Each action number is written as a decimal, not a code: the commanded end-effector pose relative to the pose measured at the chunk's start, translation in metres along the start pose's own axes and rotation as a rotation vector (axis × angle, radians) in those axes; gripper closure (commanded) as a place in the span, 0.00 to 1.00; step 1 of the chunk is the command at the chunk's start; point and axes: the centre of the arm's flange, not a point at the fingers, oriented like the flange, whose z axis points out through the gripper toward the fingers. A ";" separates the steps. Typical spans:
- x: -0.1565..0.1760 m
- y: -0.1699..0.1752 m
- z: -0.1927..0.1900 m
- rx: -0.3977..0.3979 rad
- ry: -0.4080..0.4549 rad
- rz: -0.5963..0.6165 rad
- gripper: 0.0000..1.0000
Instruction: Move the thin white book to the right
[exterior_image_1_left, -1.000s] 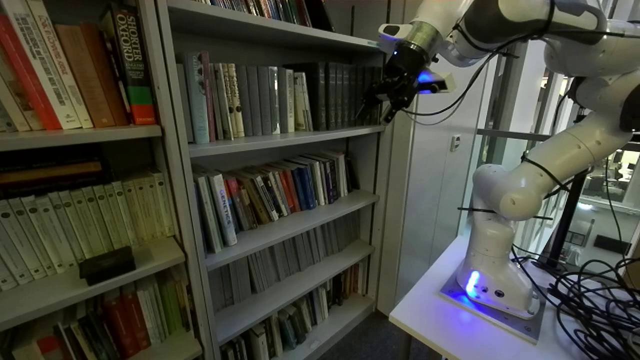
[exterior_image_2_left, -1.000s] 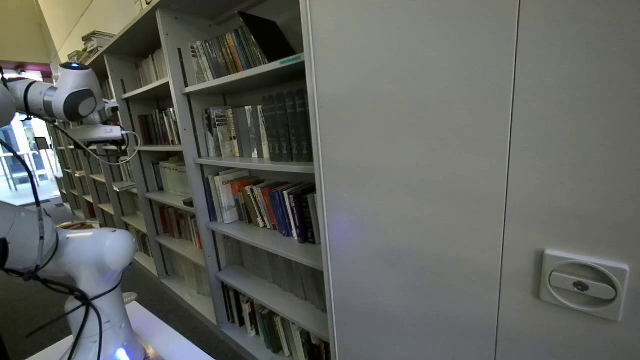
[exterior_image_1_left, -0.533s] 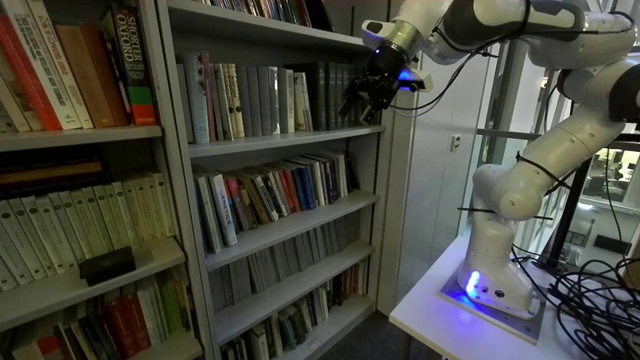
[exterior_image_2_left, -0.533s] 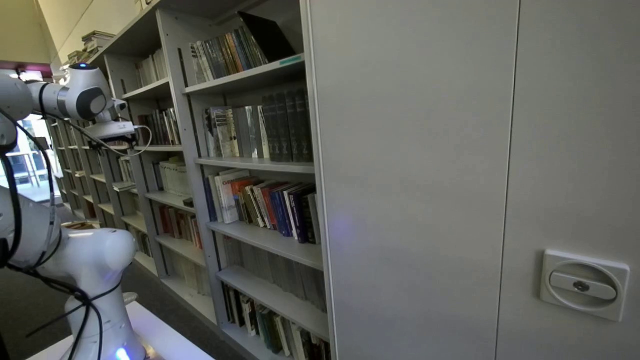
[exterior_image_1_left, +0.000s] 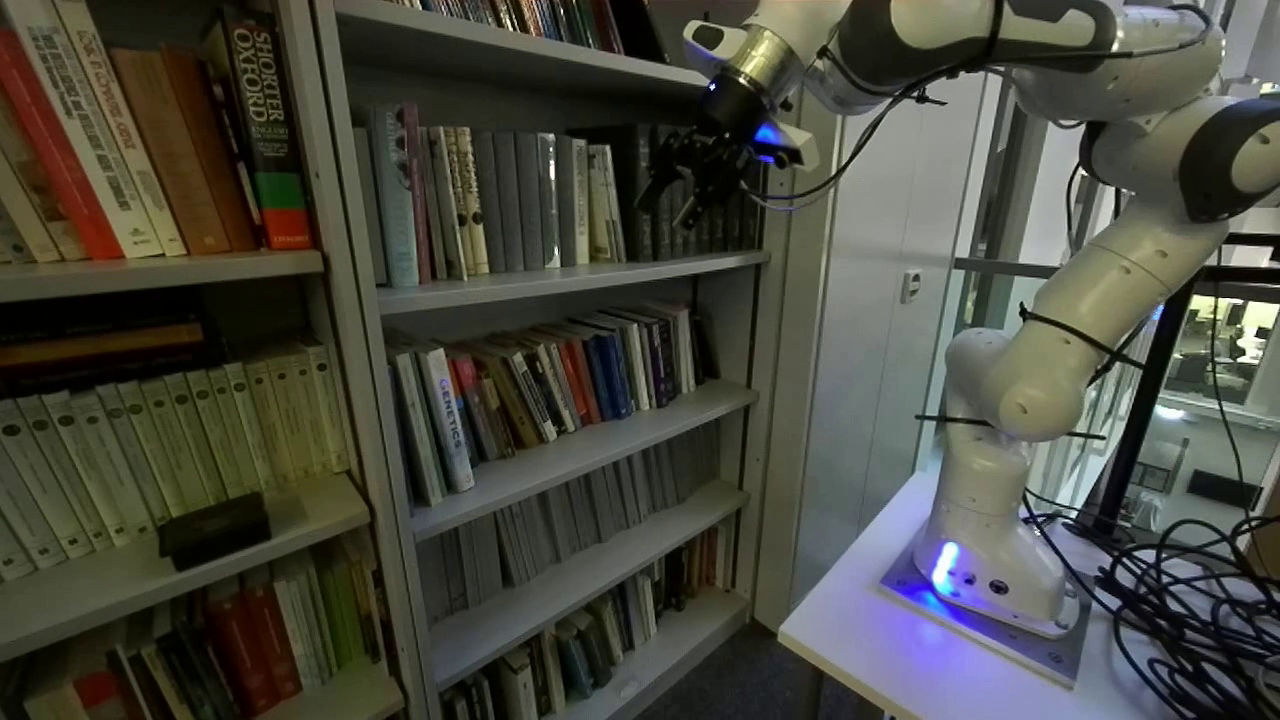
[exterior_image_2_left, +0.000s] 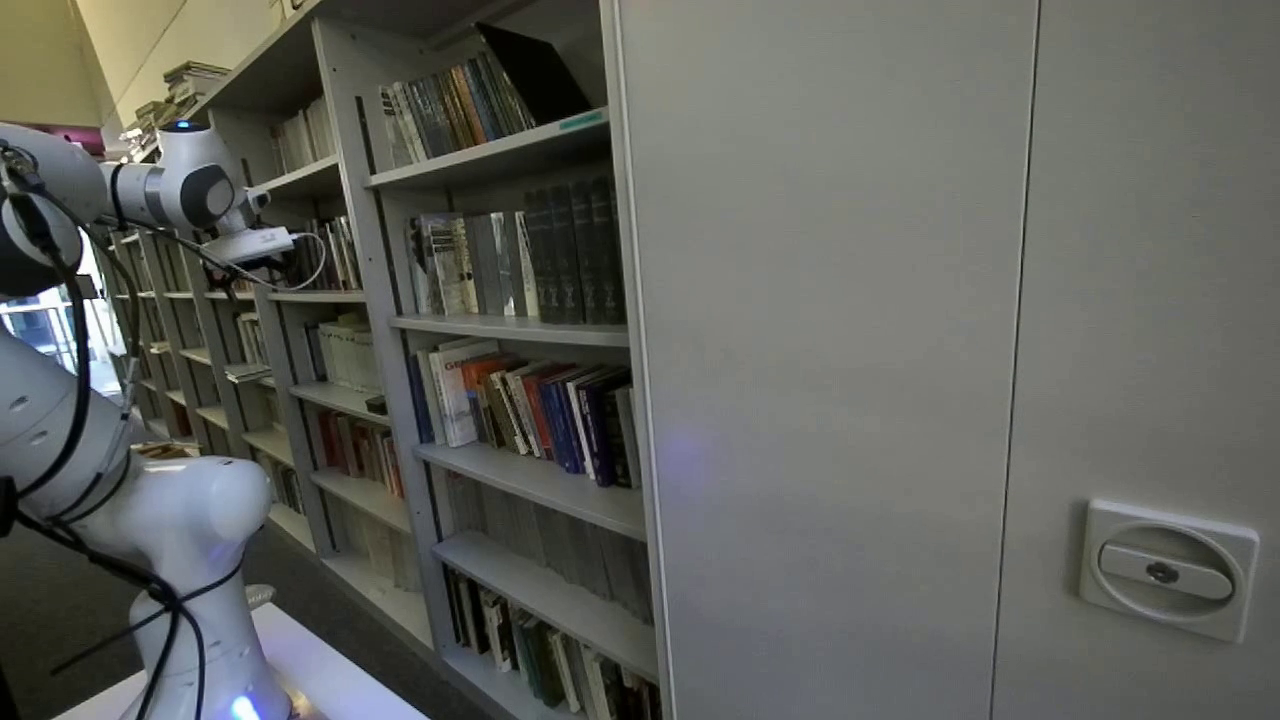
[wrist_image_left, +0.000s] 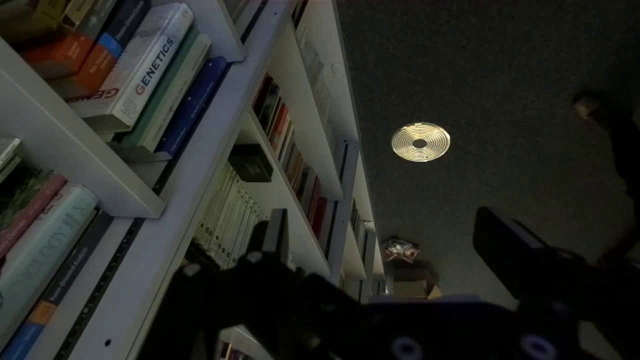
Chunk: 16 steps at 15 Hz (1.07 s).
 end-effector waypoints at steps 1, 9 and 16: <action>0.014 0.015 -0.006 -0.043 0.043 -0.051 0.00; -0.009 0.027 0.003 -0.073 0.096 -0.006 0.00; -0.040 0.044 0.030 -0.096 0.101 0.050 0.00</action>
